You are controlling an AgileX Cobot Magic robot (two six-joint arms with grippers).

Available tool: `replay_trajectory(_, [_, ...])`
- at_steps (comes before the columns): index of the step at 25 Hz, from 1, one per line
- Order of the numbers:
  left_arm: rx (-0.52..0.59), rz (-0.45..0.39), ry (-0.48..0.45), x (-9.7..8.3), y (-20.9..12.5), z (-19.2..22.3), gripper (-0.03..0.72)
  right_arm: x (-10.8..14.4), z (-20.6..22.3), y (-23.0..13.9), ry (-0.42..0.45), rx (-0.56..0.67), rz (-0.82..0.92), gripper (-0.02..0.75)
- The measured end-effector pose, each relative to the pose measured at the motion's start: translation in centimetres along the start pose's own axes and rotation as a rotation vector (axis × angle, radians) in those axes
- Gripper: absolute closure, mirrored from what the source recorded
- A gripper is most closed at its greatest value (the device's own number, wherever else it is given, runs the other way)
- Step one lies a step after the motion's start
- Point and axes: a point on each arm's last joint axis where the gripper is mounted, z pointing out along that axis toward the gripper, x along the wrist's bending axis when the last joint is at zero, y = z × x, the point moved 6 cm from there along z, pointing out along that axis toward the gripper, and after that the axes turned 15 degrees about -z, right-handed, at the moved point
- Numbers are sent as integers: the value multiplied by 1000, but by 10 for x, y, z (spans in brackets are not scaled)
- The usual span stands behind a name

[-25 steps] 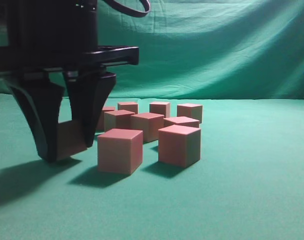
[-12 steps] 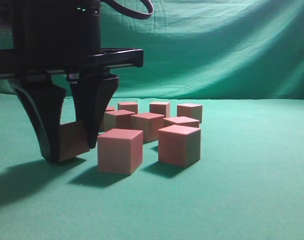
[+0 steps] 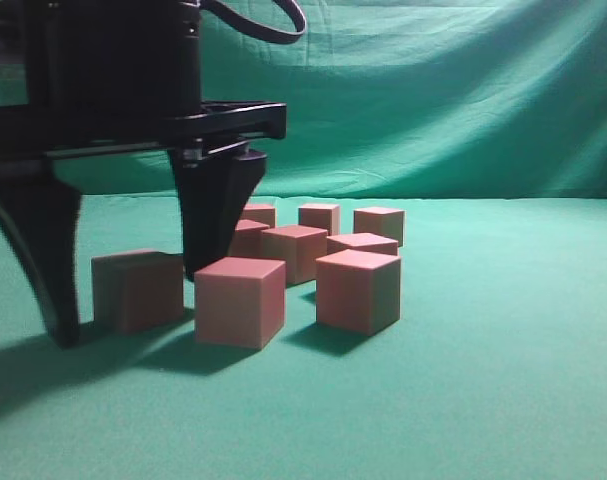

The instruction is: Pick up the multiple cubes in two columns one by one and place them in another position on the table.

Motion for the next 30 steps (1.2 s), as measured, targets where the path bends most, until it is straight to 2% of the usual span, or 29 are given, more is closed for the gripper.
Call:
replay_trajectory(2, [0,0,0,0,0,0,688,0,0,0,0,-2,0,170])
replay_trajectory(5, [0,0,0,0,0,0,688,-1,-7,2,-3,-21,1,175])
replay_trajectory(6, [0,0,0,0,0,0,688,-3,-13,4,-7,-37,1,134])
replay_trajectory(8, [0,0,0,0,0,0,688,-7,-28,10,-21,-78,1,154])
replay_trajectory(12, [0,0,0,0,0,0,688,-20,-81,22,-58,-180,15,334])
replay_trajectory(15, [0,0,0,0,0,0,688,-30,-123,24,-79,-245,36,526])
replay_trajectory(16, [0,0,0,0,0,0,688,-33,-140,25,-86,-279,44,613])
replay_trajectory(19, [0,0,0,0,0,0,688,-40,-183,24,-94,-377,67,738])
replay_trajectory(24, [0,0,0,0,0,0,688,-47,-251,5,-94,-538,100,738])
replay_trajectory(30, [0,0,0,0,0,0,688,-38,-305,-30,1,-632,99,738])
